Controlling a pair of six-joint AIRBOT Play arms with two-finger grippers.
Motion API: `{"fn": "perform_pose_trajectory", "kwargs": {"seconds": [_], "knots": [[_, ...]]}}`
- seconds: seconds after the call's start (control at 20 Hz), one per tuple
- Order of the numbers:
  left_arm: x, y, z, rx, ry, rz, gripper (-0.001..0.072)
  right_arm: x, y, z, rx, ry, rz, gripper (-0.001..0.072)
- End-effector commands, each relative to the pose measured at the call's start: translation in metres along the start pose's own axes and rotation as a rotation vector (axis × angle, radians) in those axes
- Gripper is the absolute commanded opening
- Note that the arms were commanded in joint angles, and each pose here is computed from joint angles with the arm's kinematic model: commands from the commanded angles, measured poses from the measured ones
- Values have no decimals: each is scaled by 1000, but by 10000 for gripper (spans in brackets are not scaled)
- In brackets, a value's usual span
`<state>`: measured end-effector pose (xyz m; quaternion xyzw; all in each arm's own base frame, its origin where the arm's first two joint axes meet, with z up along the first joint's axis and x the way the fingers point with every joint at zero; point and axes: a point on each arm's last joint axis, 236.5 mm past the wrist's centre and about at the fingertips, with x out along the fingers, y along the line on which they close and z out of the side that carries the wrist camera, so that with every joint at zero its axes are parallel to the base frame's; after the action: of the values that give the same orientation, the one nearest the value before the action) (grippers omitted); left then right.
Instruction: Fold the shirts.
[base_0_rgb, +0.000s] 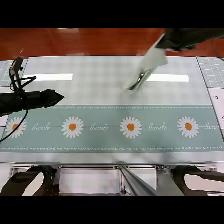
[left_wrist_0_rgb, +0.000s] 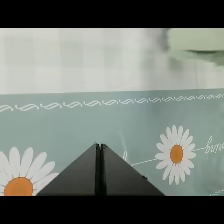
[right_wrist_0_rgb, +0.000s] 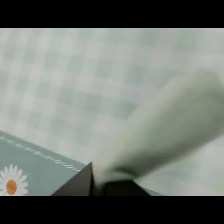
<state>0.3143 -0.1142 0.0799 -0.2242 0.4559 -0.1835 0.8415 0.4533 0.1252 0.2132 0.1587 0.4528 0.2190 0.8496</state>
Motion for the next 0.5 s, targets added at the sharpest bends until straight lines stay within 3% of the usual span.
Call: {"fn": "perform_pose_trajectory", "kwargs": {"seconds": [0.0,0.45], "knots": [[2,1,-7,-16,26,-1,16,-72,-50,6,95,-77,-76,30],[4,3,-9,-20,31,0,16,-208,-185,-38,455,-203,-259,30]]}}
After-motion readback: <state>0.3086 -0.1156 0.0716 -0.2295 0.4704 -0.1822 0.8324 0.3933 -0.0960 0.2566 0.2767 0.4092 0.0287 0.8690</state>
